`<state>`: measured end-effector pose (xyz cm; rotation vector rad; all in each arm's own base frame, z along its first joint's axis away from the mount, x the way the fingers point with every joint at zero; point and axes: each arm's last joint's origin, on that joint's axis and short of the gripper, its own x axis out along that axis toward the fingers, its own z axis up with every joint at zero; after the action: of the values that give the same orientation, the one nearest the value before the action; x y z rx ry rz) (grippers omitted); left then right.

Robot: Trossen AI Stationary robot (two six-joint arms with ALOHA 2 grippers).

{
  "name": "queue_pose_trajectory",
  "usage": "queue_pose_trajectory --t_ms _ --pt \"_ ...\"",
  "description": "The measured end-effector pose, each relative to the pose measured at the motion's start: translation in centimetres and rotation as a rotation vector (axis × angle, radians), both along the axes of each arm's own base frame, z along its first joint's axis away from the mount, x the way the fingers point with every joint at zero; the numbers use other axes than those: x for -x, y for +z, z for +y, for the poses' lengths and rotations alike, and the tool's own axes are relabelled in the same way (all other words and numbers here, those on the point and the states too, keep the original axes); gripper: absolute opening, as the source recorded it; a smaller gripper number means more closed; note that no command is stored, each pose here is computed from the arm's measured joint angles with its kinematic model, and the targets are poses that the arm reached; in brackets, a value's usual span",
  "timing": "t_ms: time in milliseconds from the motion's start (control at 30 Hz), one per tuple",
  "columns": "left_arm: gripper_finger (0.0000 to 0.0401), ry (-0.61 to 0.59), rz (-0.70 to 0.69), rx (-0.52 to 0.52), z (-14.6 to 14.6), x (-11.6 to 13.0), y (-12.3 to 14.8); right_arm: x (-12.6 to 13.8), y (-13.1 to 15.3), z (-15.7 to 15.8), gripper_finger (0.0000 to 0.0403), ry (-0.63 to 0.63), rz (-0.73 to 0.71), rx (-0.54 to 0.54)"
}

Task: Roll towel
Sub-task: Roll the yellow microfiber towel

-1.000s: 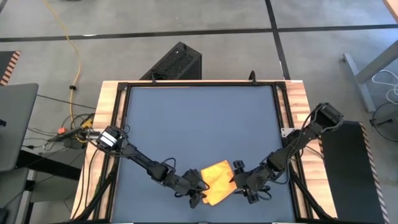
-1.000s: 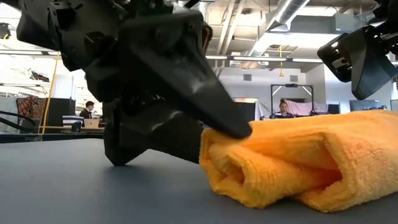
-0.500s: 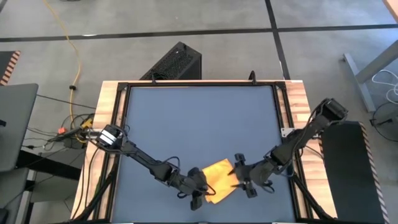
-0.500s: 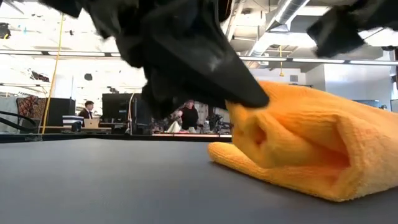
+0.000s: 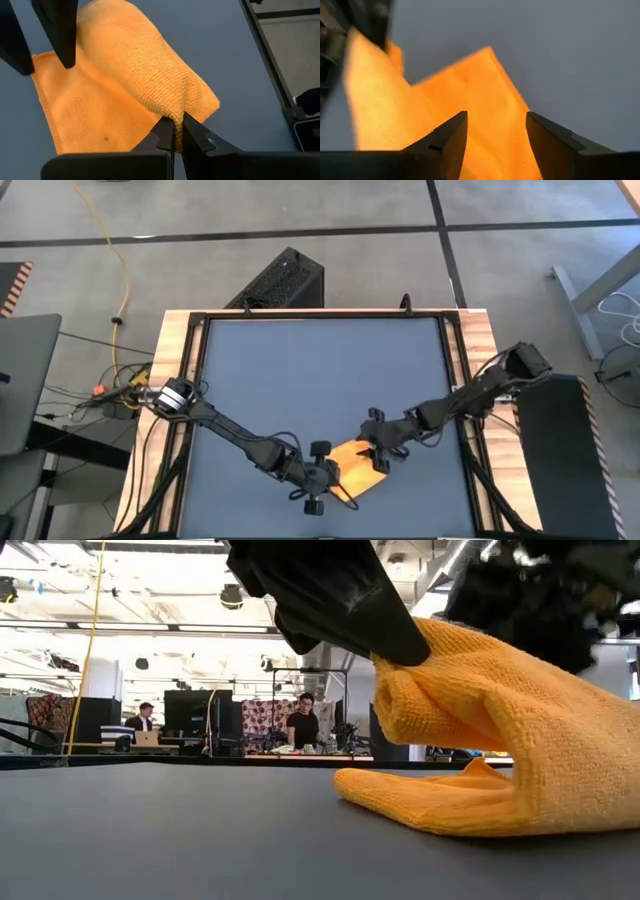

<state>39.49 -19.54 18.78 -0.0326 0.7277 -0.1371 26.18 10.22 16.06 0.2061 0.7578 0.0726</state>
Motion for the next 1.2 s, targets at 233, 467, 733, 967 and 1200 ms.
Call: queue_pose_trajectory --t_ms 233,467,733,967,1200 --pt "0.0 -0.035 -0.011 -0.038 -0.2 0.1 0.0 -0.8 -3.5 0.3 0.0153 0.011 0.094 0.038" --pt "0.0 -0.085 -0.021 -0.096 -0.2 0.1 0.0 -1.7 -5.0 -0.2 0.0098 -0.105 0.093 0.007" --pt "0.0 -0.129 -0.063 -0.173 0.7 -0.5 0.2 -2.6 -4.8 -2.5 0.0062 -0.366 0.037 0.05" --pt "0.0 -0.131 -0.059 -0.183 1.0 -0.9 -0.3 -3.4 -4.3 -3.8 0.0048 -0.462 0.029 0.074" --pt "0.0 -0.14 -0.024 -0.156 1.6 -1.1 -2.5 -3.4 -3.2 -3.5 0.0047 -0.347 0.056 -0.016"
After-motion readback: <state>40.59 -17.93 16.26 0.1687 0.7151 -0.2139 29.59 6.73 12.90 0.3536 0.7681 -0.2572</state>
